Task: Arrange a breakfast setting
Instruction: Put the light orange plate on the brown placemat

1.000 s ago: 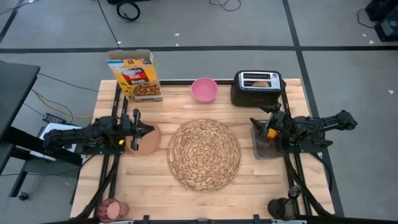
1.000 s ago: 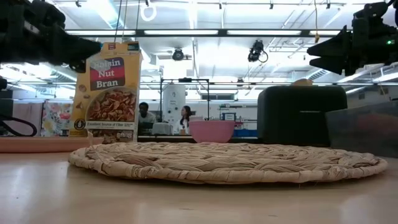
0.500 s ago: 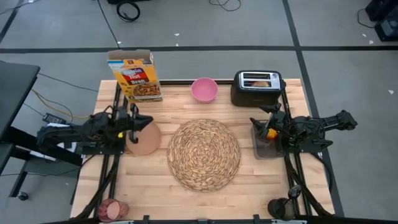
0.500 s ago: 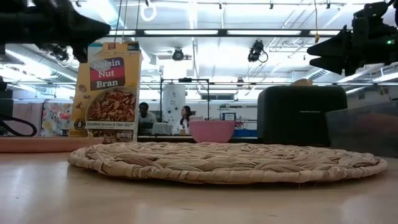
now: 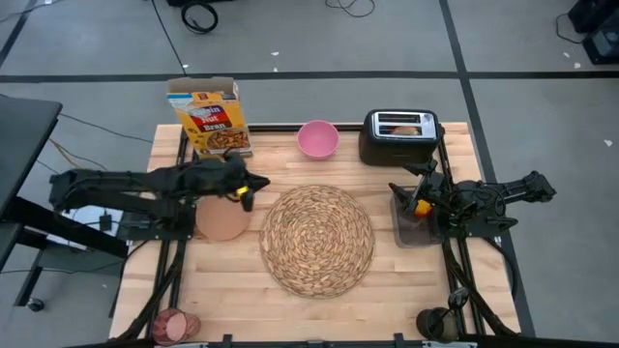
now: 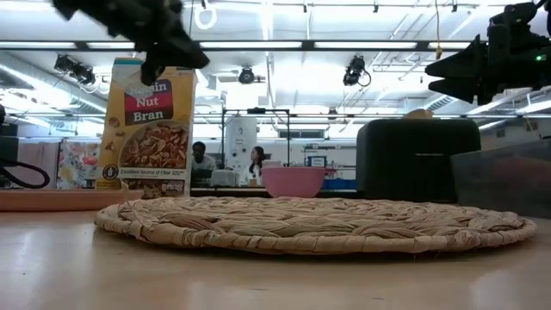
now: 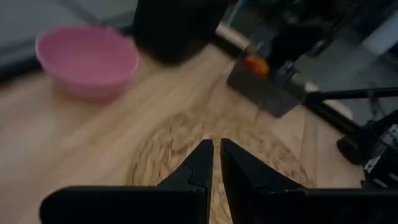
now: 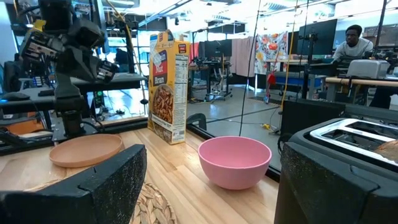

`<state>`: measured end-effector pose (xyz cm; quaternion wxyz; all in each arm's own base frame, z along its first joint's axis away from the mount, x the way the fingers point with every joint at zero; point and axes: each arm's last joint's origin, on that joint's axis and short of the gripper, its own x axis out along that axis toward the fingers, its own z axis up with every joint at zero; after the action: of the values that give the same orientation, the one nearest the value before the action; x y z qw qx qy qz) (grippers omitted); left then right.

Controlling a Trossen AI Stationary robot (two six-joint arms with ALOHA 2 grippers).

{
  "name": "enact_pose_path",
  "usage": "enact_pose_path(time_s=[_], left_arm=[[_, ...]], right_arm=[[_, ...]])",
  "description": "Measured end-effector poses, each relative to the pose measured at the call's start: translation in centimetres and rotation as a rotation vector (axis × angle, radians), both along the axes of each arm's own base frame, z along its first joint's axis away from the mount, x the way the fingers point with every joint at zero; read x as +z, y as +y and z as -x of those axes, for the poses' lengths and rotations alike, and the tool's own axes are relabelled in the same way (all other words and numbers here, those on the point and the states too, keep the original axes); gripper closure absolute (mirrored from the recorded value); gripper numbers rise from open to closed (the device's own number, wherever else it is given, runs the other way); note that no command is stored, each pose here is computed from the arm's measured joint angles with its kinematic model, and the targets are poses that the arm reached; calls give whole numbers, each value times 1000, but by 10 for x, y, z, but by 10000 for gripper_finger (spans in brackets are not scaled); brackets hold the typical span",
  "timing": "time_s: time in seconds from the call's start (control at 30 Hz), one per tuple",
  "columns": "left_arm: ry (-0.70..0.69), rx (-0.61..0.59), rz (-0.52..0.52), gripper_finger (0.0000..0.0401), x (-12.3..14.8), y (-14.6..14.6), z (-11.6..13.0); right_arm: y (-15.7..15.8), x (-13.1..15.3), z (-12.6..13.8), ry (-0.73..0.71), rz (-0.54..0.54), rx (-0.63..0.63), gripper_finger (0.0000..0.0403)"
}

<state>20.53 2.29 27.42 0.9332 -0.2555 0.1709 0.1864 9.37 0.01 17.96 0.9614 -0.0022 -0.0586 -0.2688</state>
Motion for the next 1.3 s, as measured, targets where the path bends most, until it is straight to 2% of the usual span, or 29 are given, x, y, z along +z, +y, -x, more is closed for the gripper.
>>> enact_pose_path(time_s=[0.07,0.13,0.3,0.37,0.47,0.53,0.7,0.83,0.97,1.1,1.23,1.3], left_arm=[[86,32,80,363,6,1,-9],[166,44,178,363,11,0,-16],[330,10,384,364,15,-15,-27],[377,-14,436,369,13,-27,-30],[432,-42,481,384,6,-47,-34],[486,-60,477,393,0,-59,-34],[642,-42,408,391,-14,-76,-26],[773,52,373,369,-22,-83,-12],[826,56,362,333,-30,-86,-4],[879,47,379,283,-52,-89,1],[911,97,351,234,-78,-85,6],[929,121,332,220,-85,-81,10]], right_arm=[[0,2,0,-42,-38,14,30],[1,4,0,-119,-128,51,30],[0,16,3,-358,-331,113,30],[1,21,4,-398,-336,164,30],[5,34,4,-337,-238,317,30],[8,43,1,-276,-212,391,30],[14,68,-15,-157,-240,445,30],[25,88,-43,-46,-239,499,30],[40,98,-74,33,-300,559,30],[54,112,-97,-34,-438,693,30],[63,127,-112,-201,-665,816,30],[64,132,-116,-289,-740,859,30]])
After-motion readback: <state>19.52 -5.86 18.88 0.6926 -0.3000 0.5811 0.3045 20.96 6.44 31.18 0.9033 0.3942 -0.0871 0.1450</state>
